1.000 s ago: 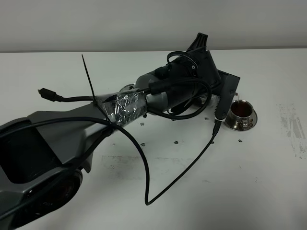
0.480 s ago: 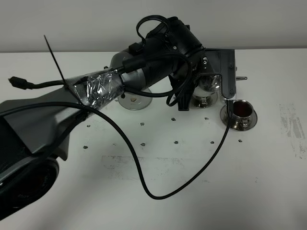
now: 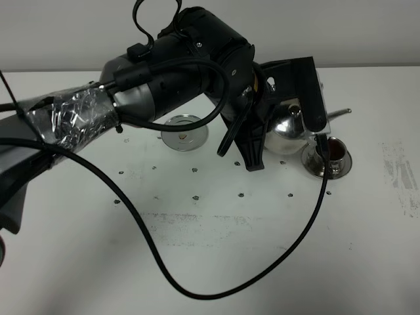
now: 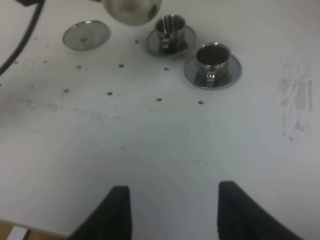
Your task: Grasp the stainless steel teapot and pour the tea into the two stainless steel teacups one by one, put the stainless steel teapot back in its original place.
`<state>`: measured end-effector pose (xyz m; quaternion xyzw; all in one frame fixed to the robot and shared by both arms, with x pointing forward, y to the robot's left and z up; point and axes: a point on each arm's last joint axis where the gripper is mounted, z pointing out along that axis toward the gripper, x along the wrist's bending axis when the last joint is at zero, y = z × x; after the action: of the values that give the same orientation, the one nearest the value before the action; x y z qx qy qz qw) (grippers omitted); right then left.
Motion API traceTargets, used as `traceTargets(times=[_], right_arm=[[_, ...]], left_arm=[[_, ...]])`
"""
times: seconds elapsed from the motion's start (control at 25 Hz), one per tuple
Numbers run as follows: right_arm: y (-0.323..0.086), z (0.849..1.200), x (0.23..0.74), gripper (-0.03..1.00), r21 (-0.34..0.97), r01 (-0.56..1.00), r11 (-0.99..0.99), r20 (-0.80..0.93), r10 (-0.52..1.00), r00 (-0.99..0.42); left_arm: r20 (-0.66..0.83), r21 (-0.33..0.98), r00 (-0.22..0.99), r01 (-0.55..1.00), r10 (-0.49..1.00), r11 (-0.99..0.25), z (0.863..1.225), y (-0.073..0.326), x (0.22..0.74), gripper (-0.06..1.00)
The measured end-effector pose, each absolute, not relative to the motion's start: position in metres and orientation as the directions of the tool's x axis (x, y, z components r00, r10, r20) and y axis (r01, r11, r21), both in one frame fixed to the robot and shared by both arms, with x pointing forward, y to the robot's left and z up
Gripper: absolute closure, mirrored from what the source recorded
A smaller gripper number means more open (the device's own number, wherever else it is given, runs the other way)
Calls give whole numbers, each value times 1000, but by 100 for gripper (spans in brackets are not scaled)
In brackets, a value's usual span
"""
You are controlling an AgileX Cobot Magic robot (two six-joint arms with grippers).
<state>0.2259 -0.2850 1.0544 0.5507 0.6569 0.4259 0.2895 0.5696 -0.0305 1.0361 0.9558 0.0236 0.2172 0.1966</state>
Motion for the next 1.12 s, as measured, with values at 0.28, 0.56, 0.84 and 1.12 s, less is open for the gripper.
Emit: traceTargets(times=[0.28,0.56,0.84,1.12], right_arm=[[-285,1054,226,58,878,477,31,89,970,-226],[-285,1054,226,58,878,477,31,89,970,-226],[-285,1054,226,58,878,477,31,89,970,-226],[-285,1054,226,58,878,477,31,89,970,-226]], left_arm=[[278,411,956,-28,96,-911,998,-34,544,70],[277,437,957,-47,85,-898,978,-43,533,70],[254,437,962,-21,101,-899,942,-51,539,70],[222,439,969,0,108,-898,923,-54,540,70]])
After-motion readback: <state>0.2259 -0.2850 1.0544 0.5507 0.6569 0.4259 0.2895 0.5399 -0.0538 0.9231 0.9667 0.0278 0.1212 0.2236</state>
